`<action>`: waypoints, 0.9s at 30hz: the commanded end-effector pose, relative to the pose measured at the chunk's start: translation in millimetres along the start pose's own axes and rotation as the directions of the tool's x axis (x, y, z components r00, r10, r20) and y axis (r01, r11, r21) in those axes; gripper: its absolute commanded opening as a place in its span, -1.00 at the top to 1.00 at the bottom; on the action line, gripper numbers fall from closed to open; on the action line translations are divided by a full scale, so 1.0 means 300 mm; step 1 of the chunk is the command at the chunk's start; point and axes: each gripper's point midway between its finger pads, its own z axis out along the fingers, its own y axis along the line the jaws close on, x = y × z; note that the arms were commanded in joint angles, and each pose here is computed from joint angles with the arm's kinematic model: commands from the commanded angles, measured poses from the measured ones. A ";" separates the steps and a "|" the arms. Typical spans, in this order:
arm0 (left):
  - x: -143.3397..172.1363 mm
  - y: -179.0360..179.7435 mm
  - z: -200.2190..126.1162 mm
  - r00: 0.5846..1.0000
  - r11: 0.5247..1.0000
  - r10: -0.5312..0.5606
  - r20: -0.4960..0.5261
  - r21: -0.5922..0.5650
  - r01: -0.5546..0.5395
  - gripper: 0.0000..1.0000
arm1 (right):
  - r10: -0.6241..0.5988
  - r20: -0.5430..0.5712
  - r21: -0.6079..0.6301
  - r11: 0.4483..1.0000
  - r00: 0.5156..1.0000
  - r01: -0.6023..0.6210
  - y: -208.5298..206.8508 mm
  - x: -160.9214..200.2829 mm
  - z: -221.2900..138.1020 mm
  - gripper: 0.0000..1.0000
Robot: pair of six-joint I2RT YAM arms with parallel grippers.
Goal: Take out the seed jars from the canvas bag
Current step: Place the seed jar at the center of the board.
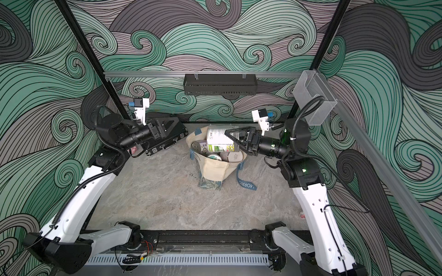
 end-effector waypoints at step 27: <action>0.414 0.465 0.182 0.945 0.943 -0.085 -0.316 -0.331 -0.026 -0.97 | -0.150 -0.041 0.992 -0.127 0.988 0.022 -1.015 -0.411 -0.455 -0.49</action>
